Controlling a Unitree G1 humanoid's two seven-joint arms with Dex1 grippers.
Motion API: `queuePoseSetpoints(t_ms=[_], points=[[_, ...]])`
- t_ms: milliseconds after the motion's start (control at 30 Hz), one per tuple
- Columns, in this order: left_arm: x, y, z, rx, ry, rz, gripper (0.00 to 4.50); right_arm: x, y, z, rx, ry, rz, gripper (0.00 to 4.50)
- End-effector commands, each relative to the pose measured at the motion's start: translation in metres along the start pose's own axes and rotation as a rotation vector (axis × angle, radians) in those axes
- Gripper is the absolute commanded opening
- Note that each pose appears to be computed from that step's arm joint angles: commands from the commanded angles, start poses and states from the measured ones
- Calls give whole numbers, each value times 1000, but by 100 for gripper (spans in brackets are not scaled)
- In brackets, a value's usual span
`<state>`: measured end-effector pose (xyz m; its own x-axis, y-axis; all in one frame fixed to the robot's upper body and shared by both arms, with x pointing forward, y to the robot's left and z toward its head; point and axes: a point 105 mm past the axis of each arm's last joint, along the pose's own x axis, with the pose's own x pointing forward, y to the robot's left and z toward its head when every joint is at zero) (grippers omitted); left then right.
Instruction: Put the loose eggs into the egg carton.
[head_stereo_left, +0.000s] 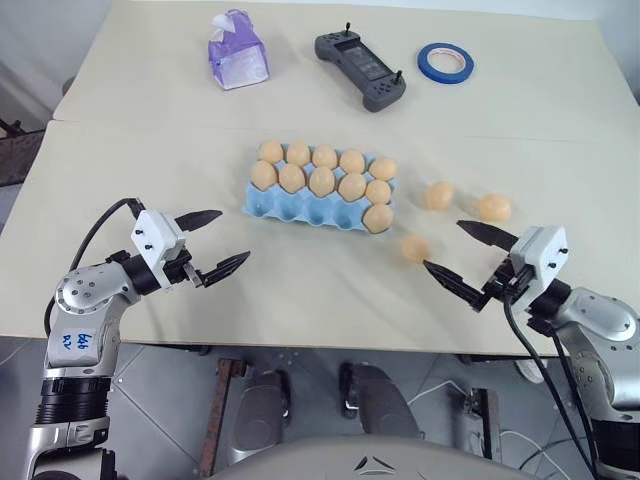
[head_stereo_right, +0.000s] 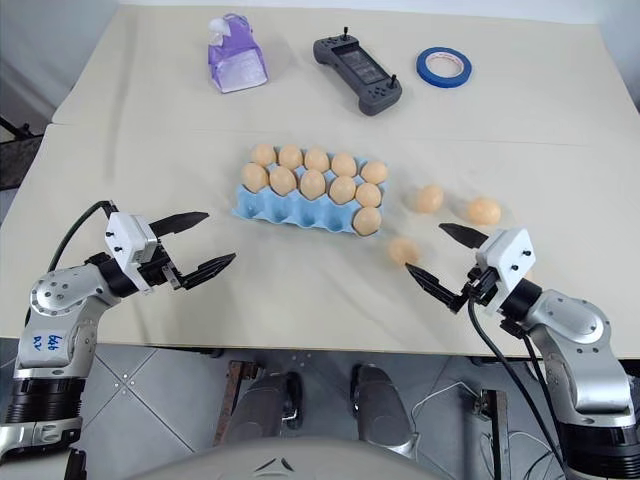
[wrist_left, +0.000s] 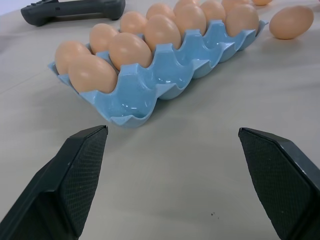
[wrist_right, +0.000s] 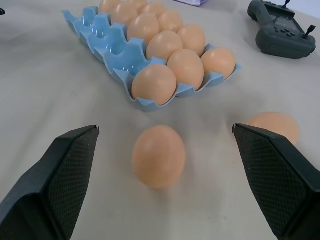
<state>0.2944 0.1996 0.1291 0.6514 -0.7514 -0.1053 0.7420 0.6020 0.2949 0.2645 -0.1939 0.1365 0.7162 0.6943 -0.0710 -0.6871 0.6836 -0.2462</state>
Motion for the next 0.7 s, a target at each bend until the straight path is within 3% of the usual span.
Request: queuePoseSetpoints(t_ms=[33,267,567,700], points=[[1,2,13,23,-36,-6,446,2,0,10,-26,-35,-11,450],[18,-19,23,32,-94,-141,446,-22,-21,12,-8,-69,-251,450],[54,-60,23,77,-121,-379,446,-98,-27,-16,51,13,-597,450],[62,-73,23,78,-125,-461,446,-117,-20,-29,72,52,-660,450]])
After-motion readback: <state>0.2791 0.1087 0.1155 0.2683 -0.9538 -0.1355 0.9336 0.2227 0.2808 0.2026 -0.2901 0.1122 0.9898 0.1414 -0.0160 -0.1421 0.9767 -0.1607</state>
